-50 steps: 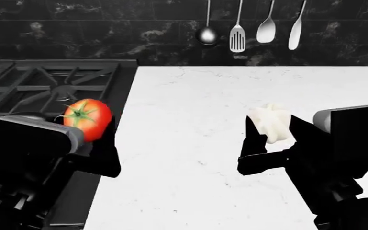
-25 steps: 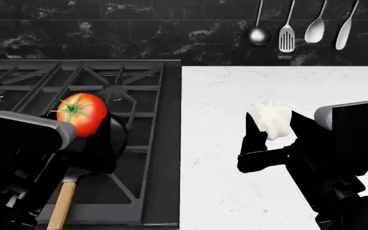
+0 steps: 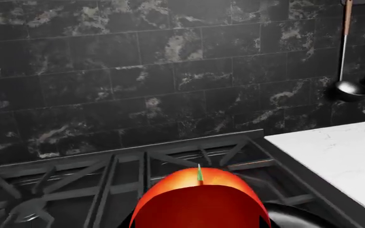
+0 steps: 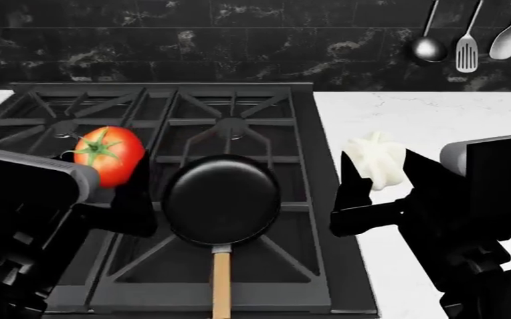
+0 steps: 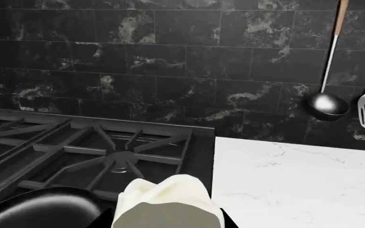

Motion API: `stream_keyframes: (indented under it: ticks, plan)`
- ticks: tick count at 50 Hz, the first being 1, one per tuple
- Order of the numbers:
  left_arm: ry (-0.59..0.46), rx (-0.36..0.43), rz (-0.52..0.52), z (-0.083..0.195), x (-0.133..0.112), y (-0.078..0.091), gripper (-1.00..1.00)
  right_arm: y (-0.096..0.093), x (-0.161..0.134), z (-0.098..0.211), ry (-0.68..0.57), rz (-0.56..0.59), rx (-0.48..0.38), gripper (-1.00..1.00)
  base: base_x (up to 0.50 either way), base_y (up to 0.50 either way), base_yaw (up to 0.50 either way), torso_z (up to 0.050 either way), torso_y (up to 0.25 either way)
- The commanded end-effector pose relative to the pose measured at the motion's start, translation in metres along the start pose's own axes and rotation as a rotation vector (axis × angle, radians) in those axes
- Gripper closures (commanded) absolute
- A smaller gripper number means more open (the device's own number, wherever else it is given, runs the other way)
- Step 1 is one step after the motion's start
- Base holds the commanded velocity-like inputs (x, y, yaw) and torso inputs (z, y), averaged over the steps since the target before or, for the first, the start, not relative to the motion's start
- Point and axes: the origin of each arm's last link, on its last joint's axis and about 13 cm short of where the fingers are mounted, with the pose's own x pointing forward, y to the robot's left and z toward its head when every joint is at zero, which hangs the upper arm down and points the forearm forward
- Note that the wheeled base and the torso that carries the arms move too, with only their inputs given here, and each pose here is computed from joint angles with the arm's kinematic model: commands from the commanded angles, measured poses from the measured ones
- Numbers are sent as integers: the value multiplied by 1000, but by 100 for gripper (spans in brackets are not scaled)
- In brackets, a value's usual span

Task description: Place both pans onto different burners. Then place the tomato and the dumpling on different pans.

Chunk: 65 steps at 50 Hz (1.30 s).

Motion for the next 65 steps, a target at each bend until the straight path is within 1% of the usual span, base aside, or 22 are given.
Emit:
stream_keyframes:
  ticks: [1, 20, 27, 32, 38, 41, 45, 51, 56, 65]
  plan:
    - [-2, -4, 27, 3, -1, 3, 100, 1, 0, 2, -11, 6, -18, 100, 0, 500, 0, 0, 0]
    - [-12, -1, 41, 6, 0, 6, 100, 2, 1, 4, -6, 5, -31, 100, 0, 500, 0, 0, 0]
    - [-23, -2, 63, 10, 1, 11, 100, 1, 3, 5, -7, -2, -29, 100, 0, 500, 0, 0, 0]
    - [-43, 4, 88, 18, 3, 16, 100, 0, 4, 10, -16, -20, -27, 100, 0, 0, 0, 0, 0]
    - [-63, 16, 147, 31, 11, 27, 100, -5, 7, 16, -19, -44, -44, 100, 0, 0, 0, 0, 0]
    - [-67, 22, 163, 33, 14, 30, 100, -7, 9, 19, -17, -57, -50, 100, 0, 0, 0, 0, 0]
    - [-65, 23, 168, 31, 16, 31, 100, -9, 11, 20, -11, -71, -51, 100, 0, 0, 0, 0, 0]
    - [-62, 23, 170, 31, 16, 31, 100, -10, 12, 20, -4, -83, -55, 100, 475, 0, 0, 0, 0]
    - [-61, 21, 174, 30, 16, 32, 100, -13, 17, 21, -13, -94, -53, 100, 0, 0, 0, 0, 2]
    - [-60, 13, 182, 29, 15, 34, 100, -19, 34, 3, 37, -107, -24, 100, 0, 0, 0, 0, 0]
